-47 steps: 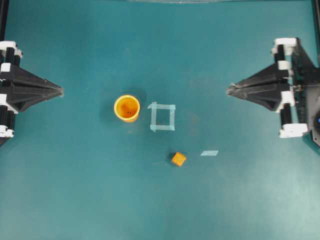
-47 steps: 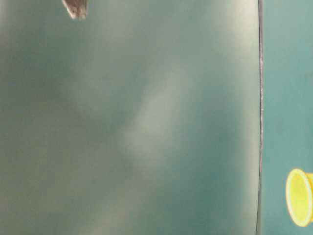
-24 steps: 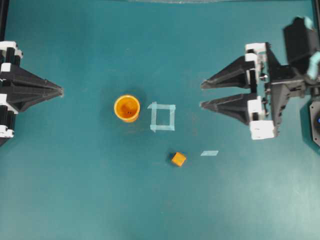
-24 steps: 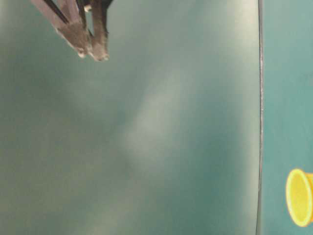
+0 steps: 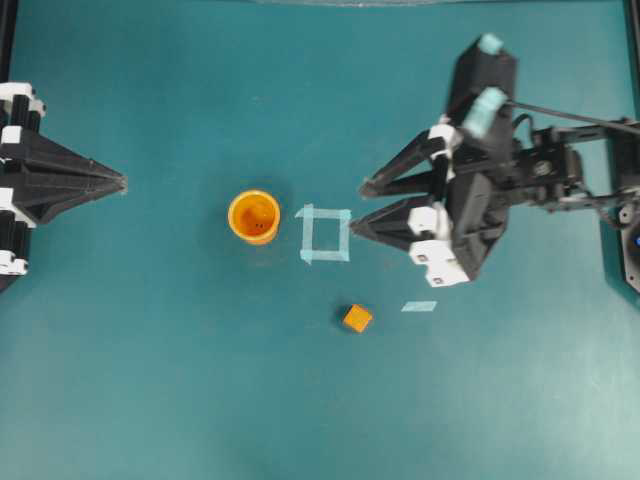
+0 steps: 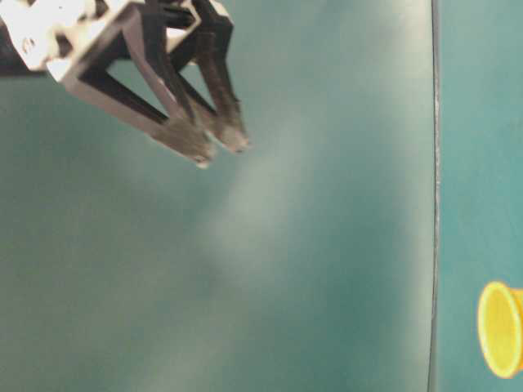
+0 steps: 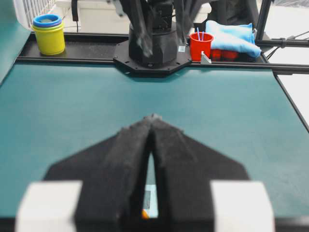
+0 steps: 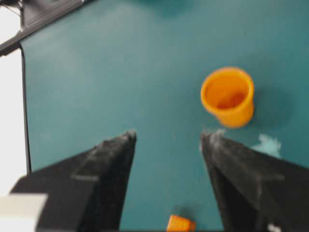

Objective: Lift the orange block with right arm.
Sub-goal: 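Swing the open right gripper over the orange cube and descend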

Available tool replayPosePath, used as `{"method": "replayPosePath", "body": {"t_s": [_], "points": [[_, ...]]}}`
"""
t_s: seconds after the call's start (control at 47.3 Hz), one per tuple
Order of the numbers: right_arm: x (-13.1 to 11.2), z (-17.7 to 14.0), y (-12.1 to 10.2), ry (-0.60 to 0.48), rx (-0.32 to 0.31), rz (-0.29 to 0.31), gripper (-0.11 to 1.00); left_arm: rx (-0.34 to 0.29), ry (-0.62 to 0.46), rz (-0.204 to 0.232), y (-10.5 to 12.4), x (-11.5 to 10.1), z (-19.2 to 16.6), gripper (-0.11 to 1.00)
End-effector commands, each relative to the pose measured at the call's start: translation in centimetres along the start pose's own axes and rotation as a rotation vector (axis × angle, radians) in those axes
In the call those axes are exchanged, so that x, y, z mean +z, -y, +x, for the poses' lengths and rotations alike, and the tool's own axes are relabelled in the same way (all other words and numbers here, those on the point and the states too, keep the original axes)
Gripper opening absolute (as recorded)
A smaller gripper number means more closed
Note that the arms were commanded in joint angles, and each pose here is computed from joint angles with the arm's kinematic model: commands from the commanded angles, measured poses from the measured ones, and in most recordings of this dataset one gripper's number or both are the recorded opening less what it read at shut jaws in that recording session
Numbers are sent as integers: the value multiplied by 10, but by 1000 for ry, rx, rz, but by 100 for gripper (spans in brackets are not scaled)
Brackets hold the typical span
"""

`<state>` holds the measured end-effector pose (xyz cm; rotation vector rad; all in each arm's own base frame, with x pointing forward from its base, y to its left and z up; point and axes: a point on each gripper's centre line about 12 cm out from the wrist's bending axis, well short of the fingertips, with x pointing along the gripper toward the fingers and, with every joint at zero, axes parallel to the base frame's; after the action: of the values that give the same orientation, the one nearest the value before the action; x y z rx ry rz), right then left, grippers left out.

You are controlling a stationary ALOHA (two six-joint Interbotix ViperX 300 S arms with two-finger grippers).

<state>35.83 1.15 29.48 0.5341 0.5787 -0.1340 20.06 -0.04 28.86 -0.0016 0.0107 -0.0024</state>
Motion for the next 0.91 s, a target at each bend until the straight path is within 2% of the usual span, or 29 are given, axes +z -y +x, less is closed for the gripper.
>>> {"method": "replayPosePath", "body": {"t_s": [0.0, 0.19, 0.254, 0.402, 0.613, 0.888], "points": [[7, 1, -12, -24, 4, 23, 61, -1, 25, 6, 0, 10, 2, 0], [4, 21, -18, -136, -60, 78, 61, -1, 21, 12, 0, 9, 3, 0], [4, 27, -21, -171, -80, 79, 61, 0, 23, 11, 0, 10, 3, 0], [-2, 45, -29, -265, -129, 61, 61, -2, 23, 12, 0, 10, 3, 0], [-28, 75, -42, -388, -173, 21, 61, 0, 20, 14, 0, 9, 3, 0], [-60, 98, -35, -483, -234, -23, 61, -2, 21, 11, 0, 9, 3, 0]]}}
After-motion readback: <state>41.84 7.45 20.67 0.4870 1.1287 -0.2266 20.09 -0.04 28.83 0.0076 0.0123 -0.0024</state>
